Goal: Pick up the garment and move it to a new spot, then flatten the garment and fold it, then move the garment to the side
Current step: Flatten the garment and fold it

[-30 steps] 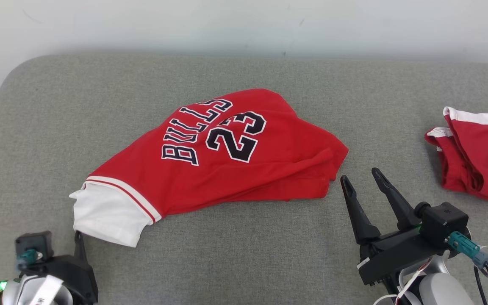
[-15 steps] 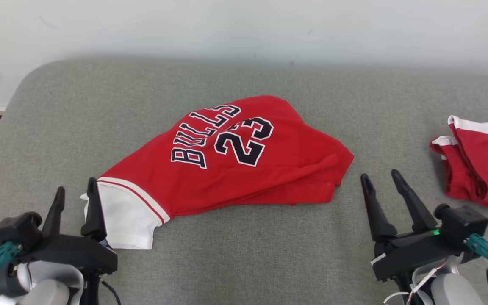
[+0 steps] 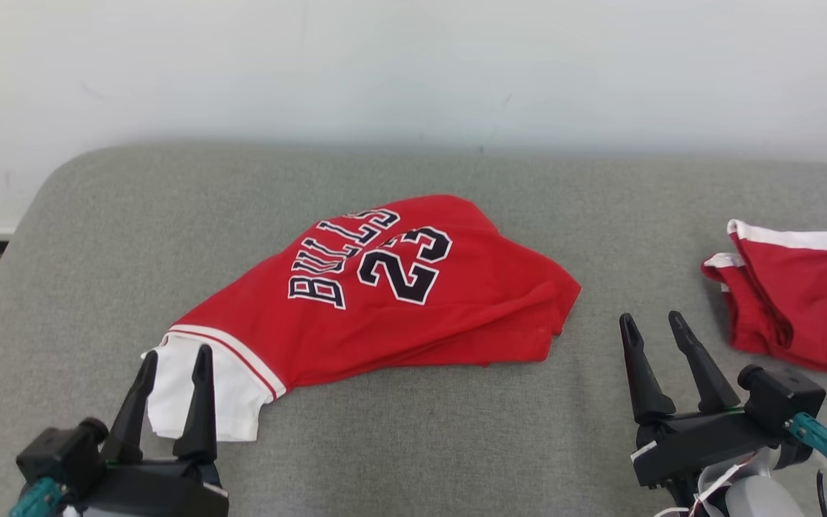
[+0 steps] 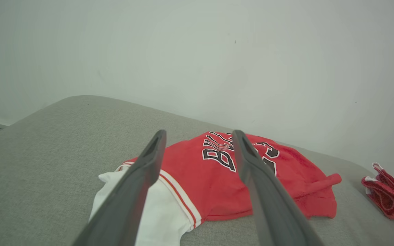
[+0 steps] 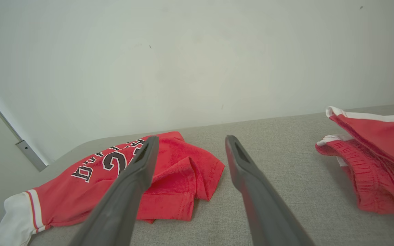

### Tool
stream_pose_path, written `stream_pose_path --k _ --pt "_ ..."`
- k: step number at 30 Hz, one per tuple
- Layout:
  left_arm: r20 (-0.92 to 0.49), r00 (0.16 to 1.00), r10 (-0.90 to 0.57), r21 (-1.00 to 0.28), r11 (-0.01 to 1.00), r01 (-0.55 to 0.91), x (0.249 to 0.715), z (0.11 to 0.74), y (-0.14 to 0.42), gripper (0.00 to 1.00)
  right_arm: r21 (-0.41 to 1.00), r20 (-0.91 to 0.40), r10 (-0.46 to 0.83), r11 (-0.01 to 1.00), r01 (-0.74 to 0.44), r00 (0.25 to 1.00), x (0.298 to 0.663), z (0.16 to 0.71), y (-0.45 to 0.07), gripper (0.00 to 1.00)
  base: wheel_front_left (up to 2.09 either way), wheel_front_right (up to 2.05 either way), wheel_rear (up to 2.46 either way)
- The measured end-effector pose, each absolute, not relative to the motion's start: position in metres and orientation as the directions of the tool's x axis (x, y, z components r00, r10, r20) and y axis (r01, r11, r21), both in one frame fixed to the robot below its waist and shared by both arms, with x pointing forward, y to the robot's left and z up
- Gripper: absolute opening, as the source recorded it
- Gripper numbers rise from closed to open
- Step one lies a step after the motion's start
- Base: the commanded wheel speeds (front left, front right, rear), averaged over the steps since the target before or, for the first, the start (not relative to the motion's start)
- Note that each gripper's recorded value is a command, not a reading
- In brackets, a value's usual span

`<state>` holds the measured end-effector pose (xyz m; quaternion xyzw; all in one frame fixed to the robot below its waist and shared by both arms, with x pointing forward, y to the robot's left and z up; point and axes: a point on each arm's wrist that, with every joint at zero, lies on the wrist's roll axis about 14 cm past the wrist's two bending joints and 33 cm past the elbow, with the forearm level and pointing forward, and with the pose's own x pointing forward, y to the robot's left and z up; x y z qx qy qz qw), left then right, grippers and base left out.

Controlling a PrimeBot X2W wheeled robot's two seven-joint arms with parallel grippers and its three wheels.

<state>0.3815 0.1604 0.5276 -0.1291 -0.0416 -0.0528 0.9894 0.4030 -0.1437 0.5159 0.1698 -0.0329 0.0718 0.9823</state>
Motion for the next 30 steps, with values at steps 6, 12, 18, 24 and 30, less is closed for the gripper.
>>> stream_pose_path --k 6,12,18,24,30 --pt "0.148 0.979 -0.139 -0.22 0.961 0.169 0.366 0.539 0.152 1.0 0.343 0.111 0.076 0.933 -0.109 0.991 0.393 0.519 -0.16 1.0 0.0 0.0 0.0" --pt "0.133 0.976 -0.171 -0.189 0.962 0.195 0.354 0.53 0.146 1.0 0.306 0.105 0.045 0.949 -0.075 0.993 0.387 0.516 -0.172 1.0 0.0 0.0 0.0" --pt "0.086 0.981 -0.176 -0.17 0.967 0.189 0.348 0.513 0.145 1.0 0.257 0.078 0.026 0.965 -0.045 0.997 0.383 0.507 -0.181 1.0 0.0 0.0 0.0" --pt "0.007 0.987 -0.163 -0.164 0.973 0.162 0.344 0.487 0.152 1.0 0.246 0.056 0.019 0.969 -0.032 0.998 0.383 0.501 -0.184 1.0 0.0 0.0 0.0" --pt "-0.011 0.988 -0.151 -0.171 0.974 0.147 0.347 0.482 0.155 1.0 0.245 0.045 0.026 0.969 -0.036 0.999 0.384 0.498 -0.182 1.0 0.0 0.0 0.0"
